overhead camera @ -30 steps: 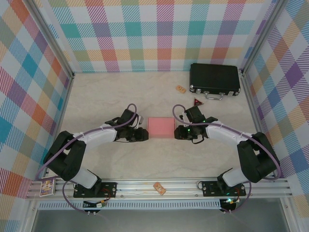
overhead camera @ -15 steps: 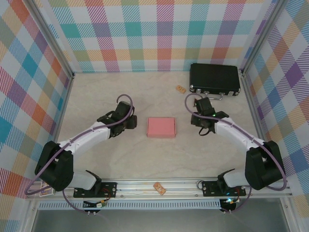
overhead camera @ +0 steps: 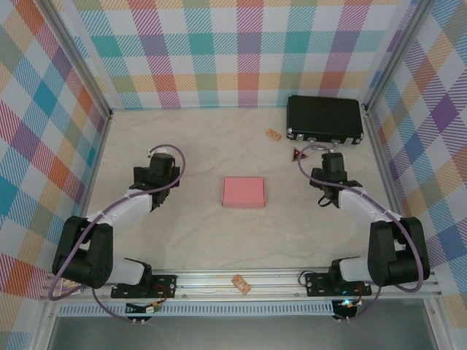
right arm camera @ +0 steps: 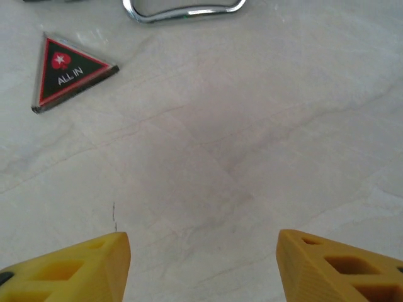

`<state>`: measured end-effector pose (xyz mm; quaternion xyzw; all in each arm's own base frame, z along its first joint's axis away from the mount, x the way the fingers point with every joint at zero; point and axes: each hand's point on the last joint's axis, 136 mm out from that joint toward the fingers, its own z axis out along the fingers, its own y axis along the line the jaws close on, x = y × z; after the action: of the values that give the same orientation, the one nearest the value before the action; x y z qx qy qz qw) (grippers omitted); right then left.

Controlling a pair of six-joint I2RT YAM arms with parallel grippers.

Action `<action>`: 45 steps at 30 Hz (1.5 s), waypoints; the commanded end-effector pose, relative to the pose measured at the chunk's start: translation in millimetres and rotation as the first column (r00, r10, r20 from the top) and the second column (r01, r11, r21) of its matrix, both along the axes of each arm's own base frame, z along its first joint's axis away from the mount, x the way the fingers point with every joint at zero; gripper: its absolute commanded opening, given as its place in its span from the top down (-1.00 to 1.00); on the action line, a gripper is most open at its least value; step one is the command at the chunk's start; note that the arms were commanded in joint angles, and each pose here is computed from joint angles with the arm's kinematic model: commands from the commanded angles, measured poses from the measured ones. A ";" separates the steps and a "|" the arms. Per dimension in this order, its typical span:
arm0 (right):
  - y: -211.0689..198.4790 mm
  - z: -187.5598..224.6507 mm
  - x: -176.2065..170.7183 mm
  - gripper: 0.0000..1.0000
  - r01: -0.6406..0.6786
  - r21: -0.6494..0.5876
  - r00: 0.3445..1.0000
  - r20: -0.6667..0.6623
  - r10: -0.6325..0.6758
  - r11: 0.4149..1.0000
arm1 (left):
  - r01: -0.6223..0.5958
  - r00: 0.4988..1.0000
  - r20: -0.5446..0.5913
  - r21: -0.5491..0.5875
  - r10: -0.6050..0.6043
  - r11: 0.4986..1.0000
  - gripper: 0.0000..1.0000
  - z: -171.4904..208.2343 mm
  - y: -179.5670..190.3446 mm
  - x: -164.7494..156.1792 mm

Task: Fold the paper box

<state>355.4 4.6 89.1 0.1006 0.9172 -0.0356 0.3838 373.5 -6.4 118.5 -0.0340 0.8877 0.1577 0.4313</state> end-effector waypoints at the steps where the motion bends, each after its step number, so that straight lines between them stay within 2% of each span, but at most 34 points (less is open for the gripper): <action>1: 13.1 32.7 25.7 -0.29 -0.141 0.022 0.965 0.226 0.133 0.990 | 0.098 0.990 0.111 -0.099 -0.087 0.990 -0.99 4.4 -5.3 18.3; 5: 15.2 38.1 29.3 -0.34 -0.206 0.050 0.927 0.331 0.179 0.977 | 0.157 0.970 0.213 -0.193 -0.115 0.969 -0.99 -0.2 -3.0 22.9; 10: 17.0 39.6 30.5 -0.35 -0.277 0.047 0.896 0.373 0.240 0.960 | 0.234 0.945 0.293 -0.295 -0.146 0.926 -1.00 -8.0 -3.2 26.8; 13: 15.6 45.1 27.8 -0.35 -0.292 0.002 0.854 0.451 0.260 0.956 | 0.275 0.931 0.318 -0.296 -0.177 0.915 -0.99 -15.2 -8.0 24.0; 22: 16.9 24.1 27.3 -0.36 -0.307 0.004 0.844 0.463 0.270 0.952 | 0.317 0.900 0.389 -0.269 -0.199 0.909 -0.99 -29.2 -10.9 18.8; 25: 15.8 14.8 29.2 -0.40 -0.300 0.001 0.844 0.466 0.265 0.954 | 0.217 0.934 0.340 -0.286 -0.113 0.933 -0.99 -33.7 3.9 24.6; 27: 14.2 8.9 34.1 -0.46 -0.291 -0.003 0.840 0.477 0.257 0.957 | 0.199 0.939 0.327 -0.273 -0.104 0.941 -1.00 -35.4 3.8 25.4; 29: 8.8 5.7 37.0 -0.52 -0.260 0.014 0.876 0.424 0.230 0.965 | 0.200 0.939 0.329 -0.272 -0.104 0.941 -1.00 -34.9 3.7 25.2; 30: 5.6 5.1 40.6 -0.99 -0.240 0.015 0.878 0.431 0.211 0.971 | 0.201 0.938 0.331 -0.271 -0.105 0.941 -0.99 -34.5 3.2 24.7; 34: 6.5 4.4 40.3 -0.98 -0.242 0.017 0.882 0.420 0.213 0.970 | 0.226 0.937 0.323 -0.274 -0.132 0.935 -0.99 -35.0 -1.2 26.3; 37: 6.7 3.4 40.0 -0.98 -0.243 0.018 0.884 0.415 0.214 0.970 | 0.285 0.930 0.311 -0.274 -0.195 0.919 -0.99 -36.9 -11.6 27.1; 45: 6.5 3.9 40.3 -0.98 -0.242 0.016 0.884 0.417 0.214 0.970 | 0.279 0.932 0.306 -0.274 -0.191 0.920 -1.00 -37.2 -11.5 28.2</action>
<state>387.4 13.2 80.1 0.0070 0.8335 0.0644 0.5487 396.3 -13.8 77.4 -0.0263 0.8319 -0.0406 0.5528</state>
